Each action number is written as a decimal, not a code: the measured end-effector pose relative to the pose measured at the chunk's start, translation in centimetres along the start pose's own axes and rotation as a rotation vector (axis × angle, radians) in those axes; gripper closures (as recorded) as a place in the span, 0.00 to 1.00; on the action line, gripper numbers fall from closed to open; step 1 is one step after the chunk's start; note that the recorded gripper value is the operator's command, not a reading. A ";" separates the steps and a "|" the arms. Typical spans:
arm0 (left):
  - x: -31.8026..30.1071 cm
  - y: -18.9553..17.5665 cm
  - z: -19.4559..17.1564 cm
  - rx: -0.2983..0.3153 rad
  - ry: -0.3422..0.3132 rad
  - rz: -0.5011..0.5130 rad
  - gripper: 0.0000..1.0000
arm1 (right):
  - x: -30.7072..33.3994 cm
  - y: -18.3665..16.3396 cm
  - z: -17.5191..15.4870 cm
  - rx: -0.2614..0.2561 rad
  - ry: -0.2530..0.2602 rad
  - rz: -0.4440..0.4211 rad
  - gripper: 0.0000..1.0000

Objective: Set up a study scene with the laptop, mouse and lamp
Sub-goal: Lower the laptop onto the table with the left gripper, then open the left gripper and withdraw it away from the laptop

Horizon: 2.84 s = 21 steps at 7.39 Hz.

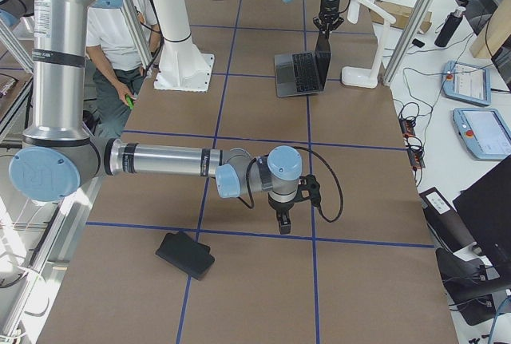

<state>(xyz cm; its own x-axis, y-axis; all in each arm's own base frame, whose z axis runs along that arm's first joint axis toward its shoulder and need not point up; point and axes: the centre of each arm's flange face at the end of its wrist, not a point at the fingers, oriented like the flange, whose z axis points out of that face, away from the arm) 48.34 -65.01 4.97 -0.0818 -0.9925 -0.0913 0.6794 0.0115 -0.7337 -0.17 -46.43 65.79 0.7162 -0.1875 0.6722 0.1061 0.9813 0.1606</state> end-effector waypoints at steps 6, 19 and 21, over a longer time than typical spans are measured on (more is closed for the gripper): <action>-7.4 -7.4 -4.4 -0.090 0.060 0.187 0.09 | -0.7 -0.5 -0.4 0.010 -0.031 -0.011 0.01; -24.2 -39.0 -14.2 -0.007 0.065 1.313 0.01 | 9.0 16.2 11.3 -0.193 -0.377 -0.260 0.03; -24.3 -38.5 -15.0 -0.010 0.086 1.327 0.01 | 10.9 11.2 9.6 -0.260 -0.334 -0.336 0.03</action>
<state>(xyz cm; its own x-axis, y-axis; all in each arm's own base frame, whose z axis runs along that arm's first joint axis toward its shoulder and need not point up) 13.23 -39.46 25.39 0.5891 -0.2171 -0.7784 0.2738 0.9599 -0.0606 2.21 -37.88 81.81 0.3595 -0.4546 0.8149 0.4889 0.8356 0.2505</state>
